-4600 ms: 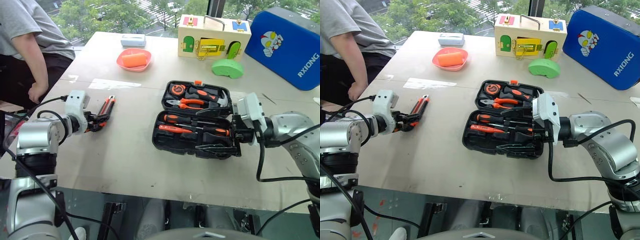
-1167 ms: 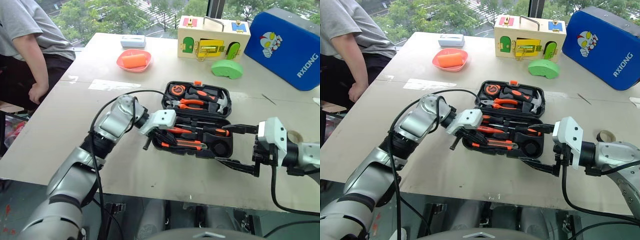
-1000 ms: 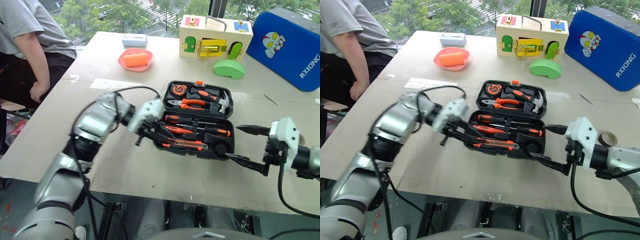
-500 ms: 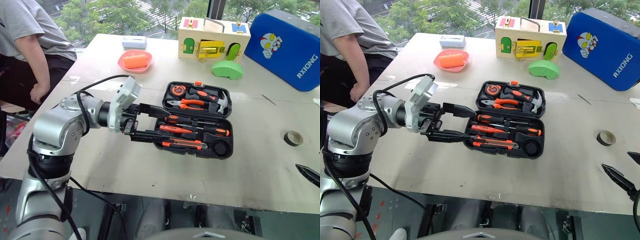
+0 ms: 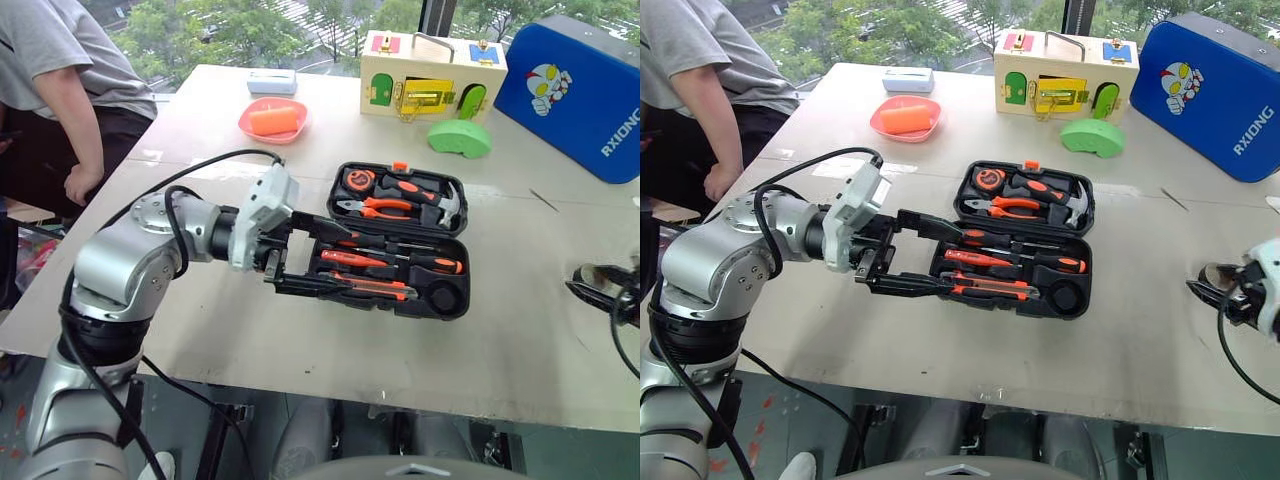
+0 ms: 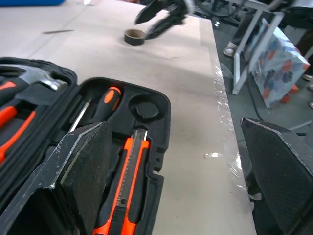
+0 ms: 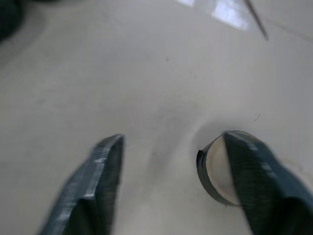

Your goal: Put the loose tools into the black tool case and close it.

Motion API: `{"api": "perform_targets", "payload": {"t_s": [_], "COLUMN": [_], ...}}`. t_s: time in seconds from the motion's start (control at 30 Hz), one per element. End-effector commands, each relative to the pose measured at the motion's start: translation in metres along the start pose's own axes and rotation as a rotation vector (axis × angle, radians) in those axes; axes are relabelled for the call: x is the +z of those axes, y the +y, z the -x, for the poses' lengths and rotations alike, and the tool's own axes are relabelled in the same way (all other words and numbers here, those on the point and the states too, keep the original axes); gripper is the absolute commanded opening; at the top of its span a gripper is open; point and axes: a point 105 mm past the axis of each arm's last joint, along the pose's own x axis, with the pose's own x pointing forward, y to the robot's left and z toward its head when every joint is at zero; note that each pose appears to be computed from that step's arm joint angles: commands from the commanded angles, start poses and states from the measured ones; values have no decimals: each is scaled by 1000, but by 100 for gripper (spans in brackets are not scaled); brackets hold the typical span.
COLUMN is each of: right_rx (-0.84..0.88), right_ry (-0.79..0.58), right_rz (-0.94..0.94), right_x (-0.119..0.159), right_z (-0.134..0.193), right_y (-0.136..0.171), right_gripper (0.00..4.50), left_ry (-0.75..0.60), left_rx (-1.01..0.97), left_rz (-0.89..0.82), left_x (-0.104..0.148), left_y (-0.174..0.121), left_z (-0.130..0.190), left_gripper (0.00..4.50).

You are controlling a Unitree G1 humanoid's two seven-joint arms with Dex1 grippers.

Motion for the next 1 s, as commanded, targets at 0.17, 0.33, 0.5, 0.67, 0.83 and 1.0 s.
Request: {"api": "perform_targets", "payload": {"t_s": [0.17, 0.33, 0.5, 0.67, 0.83, 1.0], "right_rx": [-102, -88, -107, -83, 229, 750], "right_ry": [81, 89, 102, 67, -94, -204], "right_rz": [38, 38, 32, 44, 177, 362], "right_x": [-11, -15, -17, -7, 46, 85], "right_z": [-23, -35, -40, -37, -31, -6], "right_y": [-28, -26, -31, -31, 24, 130], "right_gripper": [237, 237, 49, 6, 6, 6], "left_ry": [8, 15, 17, 17, 31, 102], "left_rx": [0, 5, 7, 5, -5, -35], "left_rz": [-71, -74, -81, -85, -72, -62], "left_x": [13, 12, 11, 10, 3, -13], "left_y": [-7, -8, -7, -7, -9, -13], "left_z": [4, 6, 6, 6, 6, 10], "left_gripper": [450, 450, 450, 450, 450, 450]}}
